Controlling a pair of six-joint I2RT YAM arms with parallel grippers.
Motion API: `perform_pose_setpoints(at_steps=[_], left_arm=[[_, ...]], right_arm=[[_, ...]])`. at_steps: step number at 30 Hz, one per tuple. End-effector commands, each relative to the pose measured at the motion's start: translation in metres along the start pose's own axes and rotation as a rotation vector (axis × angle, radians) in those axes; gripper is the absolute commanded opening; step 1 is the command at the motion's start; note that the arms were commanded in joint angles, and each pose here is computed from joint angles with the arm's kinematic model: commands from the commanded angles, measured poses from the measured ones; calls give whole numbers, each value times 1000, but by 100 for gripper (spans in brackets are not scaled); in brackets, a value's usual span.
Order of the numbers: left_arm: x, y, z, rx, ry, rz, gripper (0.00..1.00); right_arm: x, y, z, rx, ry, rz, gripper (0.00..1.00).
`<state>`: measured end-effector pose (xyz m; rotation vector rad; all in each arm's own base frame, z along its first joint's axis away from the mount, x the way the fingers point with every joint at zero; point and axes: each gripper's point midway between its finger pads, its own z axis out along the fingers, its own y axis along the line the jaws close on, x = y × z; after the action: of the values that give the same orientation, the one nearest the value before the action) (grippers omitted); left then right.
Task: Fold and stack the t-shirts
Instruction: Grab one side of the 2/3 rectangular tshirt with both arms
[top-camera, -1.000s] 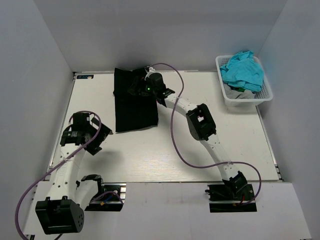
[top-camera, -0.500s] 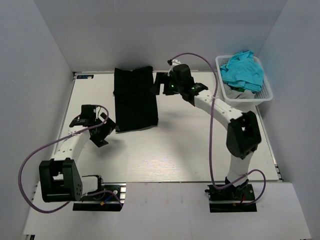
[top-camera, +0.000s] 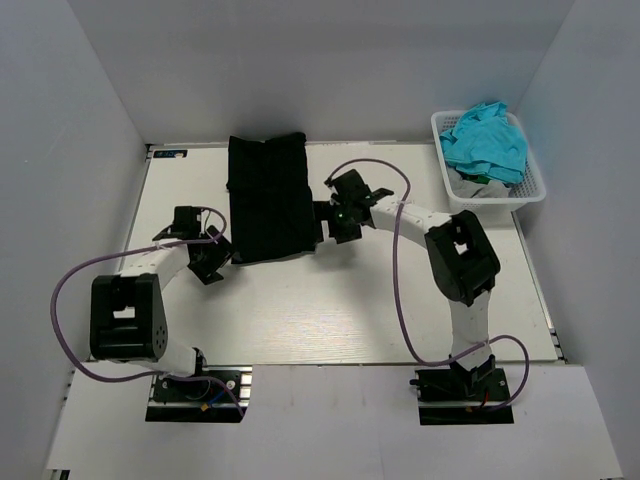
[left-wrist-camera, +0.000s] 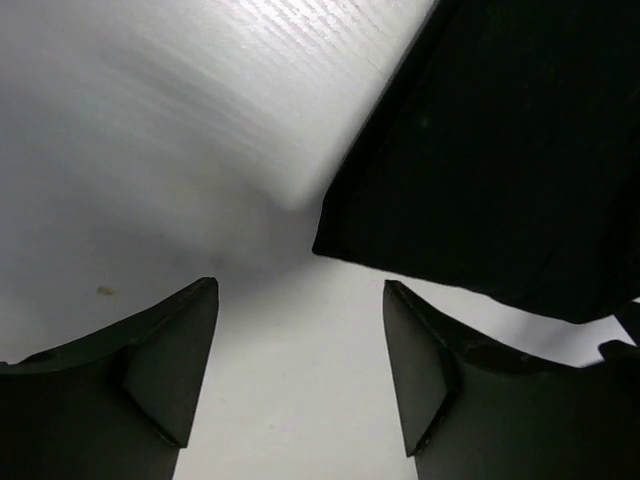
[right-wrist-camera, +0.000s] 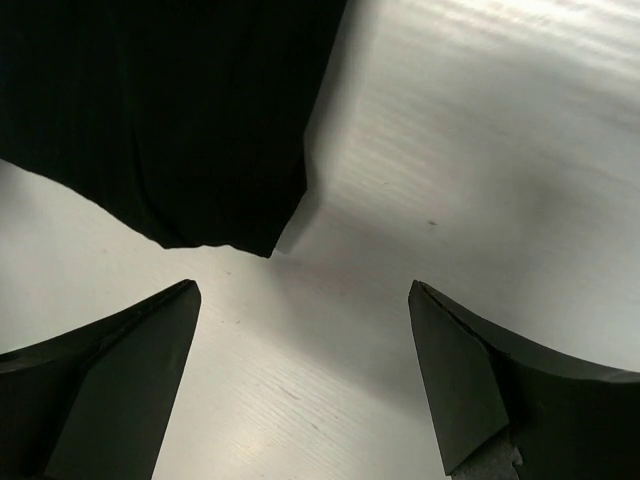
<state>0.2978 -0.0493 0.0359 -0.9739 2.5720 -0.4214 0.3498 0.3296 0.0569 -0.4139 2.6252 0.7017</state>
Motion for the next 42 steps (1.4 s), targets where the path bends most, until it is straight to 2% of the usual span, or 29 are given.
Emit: perform_pose_setpoints(at_steps=[1, 6, 11, 13, 14, 16, 20, 22, 23, 24, 25, 26, 27, 28, 32, 35, 38, 39, 40, 42], left_arm=[[-6, -11, 8, 45, -34, 38, 76], [-6, -18, 20, 61, -35, 52, 69], [3, -8, 36, 4, -10, 62, 49], [5, -10, 40, -1, 1, 69, 47], [7, -7, 44, -14, 14, 58, 42], [6, -7, 47, -18, 19, 57, 40], [3, -7, 48, -37, 18, 55, 30], [0, -8, 46, -38, 4, 47, 29], [-1, -7, 46, -45, -4, 48, 24], [3, -3, 46, -58, 9, 35, 21], [2, -4, 44, -52, 3, 36, 18], [2, -4, 44, -52, 3, 36, 14], [2, -5, 44, -52, 2, 25, 3], [2, -5, 44, -52, 2, 25, 0], [7, -6, 43, -55, 24, 31, 0], [13, -6, 23, -58, 39, 30, 0], [28, -5, -10, -33, 50, 39, 0], [42, -5, -20, -16, 91, 54, 0], [51, -3, -27, -1, 111, 53, 0], [63, -16, -54, 100, 126, 80, 0]], right_arm=[[-4, 23, 5, -67, 15, -11, 91], [-1, 23, 23, -54, 40, 7, 91], [-1, 23, 38, -71, 46, 31, 91], [-2, 22, 41, -80, 46, 31, 91], [-2, 24, 42, -87, 51, 36, 88], [2, 22, 44, -84, 64, 39, 91], [14, 18, 51, -97, 102, 63, 91], [17, 18, 52, -108, 106, 70, 68], [20, 20, 52, -121, 100, 67, 60], [20, 21, 52, -130, 101, 78, 43], [23, 22, 51, -134, 109, 81, 34], [23, 23, 51, -135, 107, 82, 30], [24, 21, 51, -135, 110, 87, 20], [27, 20, 50, -134, 115, 90, 0], [25, 18, 41, -117, 95, 79, 0], [23, 27, 19, -123, 83, 44, 0], [37, 36, -10, -152, 136, 19, 0], [42, 39, -17, -167, 154, 16, 0], [62, 45, -37, -204, 211, 24, 0], [89, 42, -48, -215, 276, 36, 0]])
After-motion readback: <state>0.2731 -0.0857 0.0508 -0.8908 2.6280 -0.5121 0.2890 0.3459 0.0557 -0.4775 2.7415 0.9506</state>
